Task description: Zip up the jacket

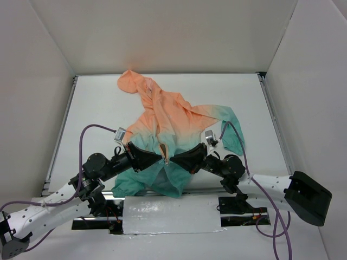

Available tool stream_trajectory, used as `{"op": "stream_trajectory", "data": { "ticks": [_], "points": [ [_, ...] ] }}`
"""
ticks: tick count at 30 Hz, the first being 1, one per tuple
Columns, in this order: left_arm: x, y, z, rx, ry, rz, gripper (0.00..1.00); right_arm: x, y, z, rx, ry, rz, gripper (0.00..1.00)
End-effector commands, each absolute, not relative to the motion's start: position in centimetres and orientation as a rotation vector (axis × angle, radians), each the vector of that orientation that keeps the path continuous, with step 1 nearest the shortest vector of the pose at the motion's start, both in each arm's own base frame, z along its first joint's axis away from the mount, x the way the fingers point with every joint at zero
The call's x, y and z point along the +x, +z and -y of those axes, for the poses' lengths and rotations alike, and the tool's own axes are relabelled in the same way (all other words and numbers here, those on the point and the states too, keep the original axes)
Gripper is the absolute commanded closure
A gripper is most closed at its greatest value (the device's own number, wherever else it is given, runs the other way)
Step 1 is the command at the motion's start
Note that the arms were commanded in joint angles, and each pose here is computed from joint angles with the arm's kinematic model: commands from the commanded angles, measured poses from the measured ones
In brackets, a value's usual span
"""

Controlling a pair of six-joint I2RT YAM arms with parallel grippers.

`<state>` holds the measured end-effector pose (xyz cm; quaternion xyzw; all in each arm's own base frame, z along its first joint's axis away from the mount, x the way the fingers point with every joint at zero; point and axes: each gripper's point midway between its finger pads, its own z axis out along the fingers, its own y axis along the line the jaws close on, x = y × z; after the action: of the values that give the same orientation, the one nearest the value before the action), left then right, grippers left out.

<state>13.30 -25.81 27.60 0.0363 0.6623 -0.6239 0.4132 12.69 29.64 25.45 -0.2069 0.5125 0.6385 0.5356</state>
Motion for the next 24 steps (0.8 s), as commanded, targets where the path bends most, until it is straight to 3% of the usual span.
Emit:
{"op": "stream_trajectory", "data": {
  "ticks": [1, 24],
  "points": [
    [13.25, 29.84, 25.64, 0.092, -1.605, -1.576, 1.00, 11.13, 31.71, -27.56, -0.477, 1.548, -0.910, 1.00],
    [13.05, 29.40, 25.94, 0.103, -1.625, -1.583, 1.00, 11.56, 32.22, -27.45, -0.456, 1.530, -0.901, 1.00]
  ]
}}
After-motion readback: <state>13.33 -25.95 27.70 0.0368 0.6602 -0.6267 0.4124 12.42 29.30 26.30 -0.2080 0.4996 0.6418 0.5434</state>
